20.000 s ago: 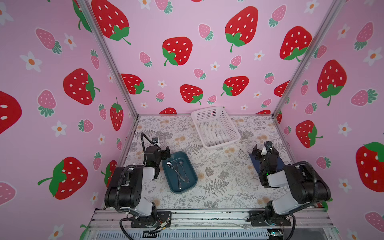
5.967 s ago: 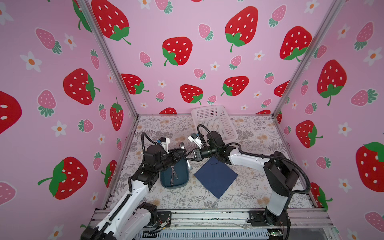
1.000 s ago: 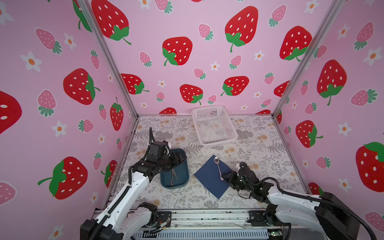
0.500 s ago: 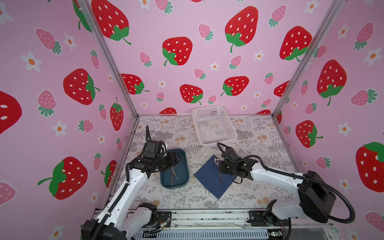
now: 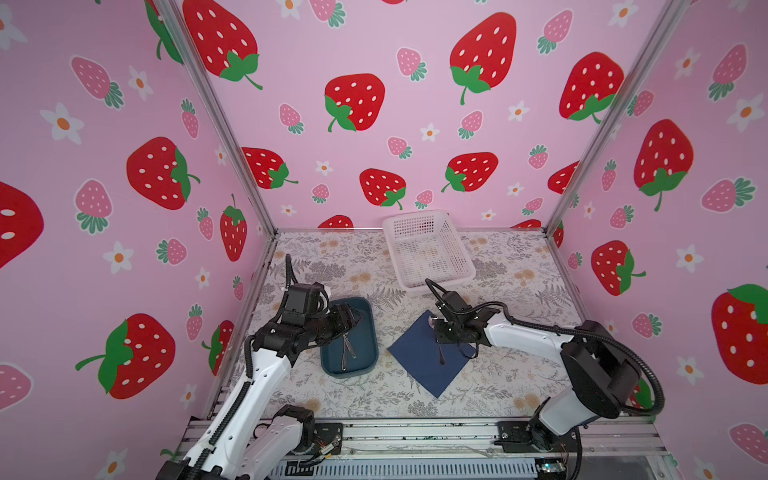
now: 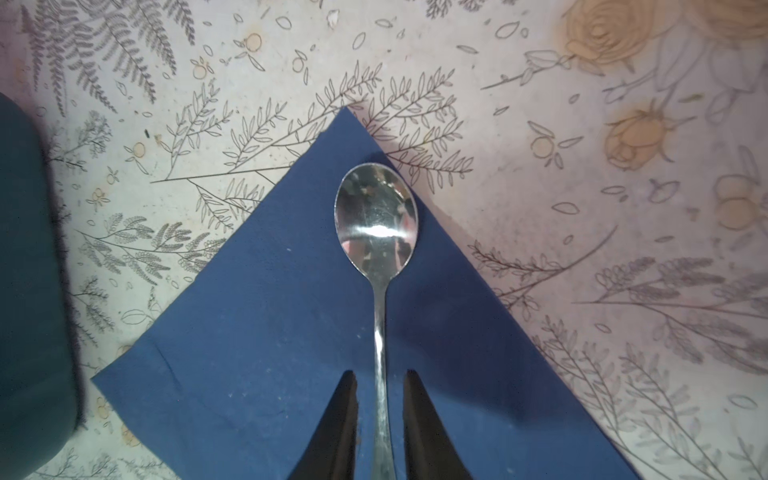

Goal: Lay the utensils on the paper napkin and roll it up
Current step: 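Lower the spoon onto the blue napkin and open the right gripper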

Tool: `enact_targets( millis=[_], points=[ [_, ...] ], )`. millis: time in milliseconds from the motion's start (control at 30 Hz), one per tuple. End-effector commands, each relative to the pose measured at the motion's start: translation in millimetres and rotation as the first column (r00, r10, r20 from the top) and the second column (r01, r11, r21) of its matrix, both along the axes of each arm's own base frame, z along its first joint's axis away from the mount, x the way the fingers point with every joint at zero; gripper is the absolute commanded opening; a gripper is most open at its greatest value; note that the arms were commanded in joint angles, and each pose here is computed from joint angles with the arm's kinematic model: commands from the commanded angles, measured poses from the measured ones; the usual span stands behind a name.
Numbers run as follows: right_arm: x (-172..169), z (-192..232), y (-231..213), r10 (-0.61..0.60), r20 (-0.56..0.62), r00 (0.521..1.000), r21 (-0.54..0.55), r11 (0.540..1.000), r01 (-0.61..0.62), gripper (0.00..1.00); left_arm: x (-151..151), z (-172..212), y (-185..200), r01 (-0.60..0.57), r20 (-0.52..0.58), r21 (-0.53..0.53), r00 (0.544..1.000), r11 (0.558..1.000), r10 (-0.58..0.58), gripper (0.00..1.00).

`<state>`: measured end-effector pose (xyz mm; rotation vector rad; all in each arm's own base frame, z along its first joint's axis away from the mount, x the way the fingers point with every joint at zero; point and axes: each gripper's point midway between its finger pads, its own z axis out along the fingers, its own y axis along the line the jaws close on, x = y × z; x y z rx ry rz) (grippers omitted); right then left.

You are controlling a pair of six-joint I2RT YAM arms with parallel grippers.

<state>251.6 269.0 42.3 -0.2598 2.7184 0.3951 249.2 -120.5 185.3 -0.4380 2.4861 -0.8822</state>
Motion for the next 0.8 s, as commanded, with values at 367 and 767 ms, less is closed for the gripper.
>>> enact_targets(
  millis=[367, 767],
  points=[
    [6.1, -27.1, 5.6, 0.010, -0.047, 0.999, -0.087, 0.996, -0.014, 0.16, 7.8, -11.8, 3.0, 0.001, -0.046, 0.035, 0.999, 0.999, 0.000, 0.72],
    [9.3, -14.7, 8.1, -0.014, -0.027, 1.000, -0.056, 0.998, 0.013, 0.08, 11.0, -15.3, 3.7, 0.007, -0.062, 0.042, 0.998, 0.999, -0.004, 0.72]
  ],
)
